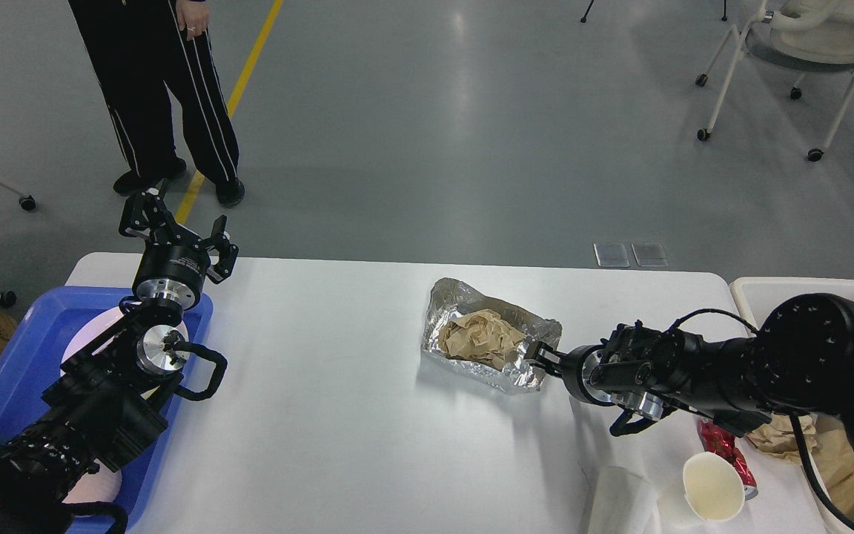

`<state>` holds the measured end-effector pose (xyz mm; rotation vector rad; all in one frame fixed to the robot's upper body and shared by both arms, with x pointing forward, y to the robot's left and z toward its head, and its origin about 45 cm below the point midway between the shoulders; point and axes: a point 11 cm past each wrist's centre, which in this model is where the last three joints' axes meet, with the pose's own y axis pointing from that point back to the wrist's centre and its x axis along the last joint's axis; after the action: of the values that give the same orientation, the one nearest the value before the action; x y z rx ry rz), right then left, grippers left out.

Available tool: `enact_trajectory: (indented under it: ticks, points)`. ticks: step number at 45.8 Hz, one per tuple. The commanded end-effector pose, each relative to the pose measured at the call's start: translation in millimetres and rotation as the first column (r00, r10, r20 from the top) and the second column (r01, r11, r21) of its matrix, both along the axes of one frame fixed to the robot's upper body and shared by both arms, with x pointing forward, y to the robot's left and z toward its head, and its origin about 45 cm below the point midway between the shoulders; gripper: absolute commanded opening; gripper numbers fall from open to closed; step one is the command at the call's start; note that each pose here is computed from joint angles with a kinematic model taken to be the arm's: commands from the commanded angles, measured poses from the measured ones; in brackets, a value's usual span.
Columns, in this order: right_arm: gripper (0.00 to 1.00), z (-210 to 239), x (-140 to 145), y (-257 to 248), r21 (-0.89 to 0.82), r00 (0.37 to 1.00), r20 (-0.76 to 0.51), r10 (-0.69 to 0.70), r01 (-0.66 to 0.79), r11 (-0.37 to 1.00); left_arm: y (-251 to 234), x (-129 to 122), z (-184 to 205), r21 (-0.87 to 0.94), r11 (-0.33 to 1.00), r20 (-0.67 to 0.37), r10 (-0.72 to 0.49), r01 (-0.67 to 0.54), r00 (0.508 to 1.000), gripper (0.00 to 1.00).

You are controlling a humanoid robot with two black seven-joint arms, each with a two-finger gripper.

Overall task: Tidy desktop
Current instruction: 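Reach the right gripper to the foil food packet and grasp it, then lift the foil packet and carry it over the white bin, release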

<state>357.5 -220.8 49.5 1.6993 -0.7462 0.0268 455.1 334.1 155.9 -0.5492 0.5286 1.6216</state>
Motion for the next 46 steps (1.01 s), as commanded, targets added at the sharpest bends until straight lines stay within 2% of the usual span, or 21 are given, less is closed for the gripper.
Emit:
enact_trajectory:
  ticks: [1,16,24,31,39,46]
  points:
    - [0.00,0,-1,6,0.033,0.999,0.000,-0.041,0.041,0.999,0,0,0,0.000,1.000,0.000,0.000,0.000,1.000,0.97]
    - [0.00,2,-12,18,0.072,0.999,-0.031,-0.037,0.039,0.997,0,0,0,0.000,1.000,0.000,0.000,0.000,1.000,0.97]
    - [0.00,30,-12,4,0.077,0.998,-0.055,-0.043,0.047,0.996,-1,0,0,-0.001,1.000,0.000,-0.001,0.001,1.000,0.97]
    - [0.00,93,4,-13,0.106,0.998,-0.018,-0.063,0.065,0.992,0,0,0,0.000,1.000,0.000,0.000,0.000,1.000,0.97]
    - [0.00,179,8,-23,0.176,0.998,0.029,-0.059,0.053,0.983,0,0,0,0.000,1.000,0.000,0.000,0.000,1.000,0.97]
    - [0.00,261,2,-3,0.245,0.996,0.027,0.080,-0.084,0.966,0,0,0,0.000,1.000,0.000,0.000,0.000,1.000,0.97]
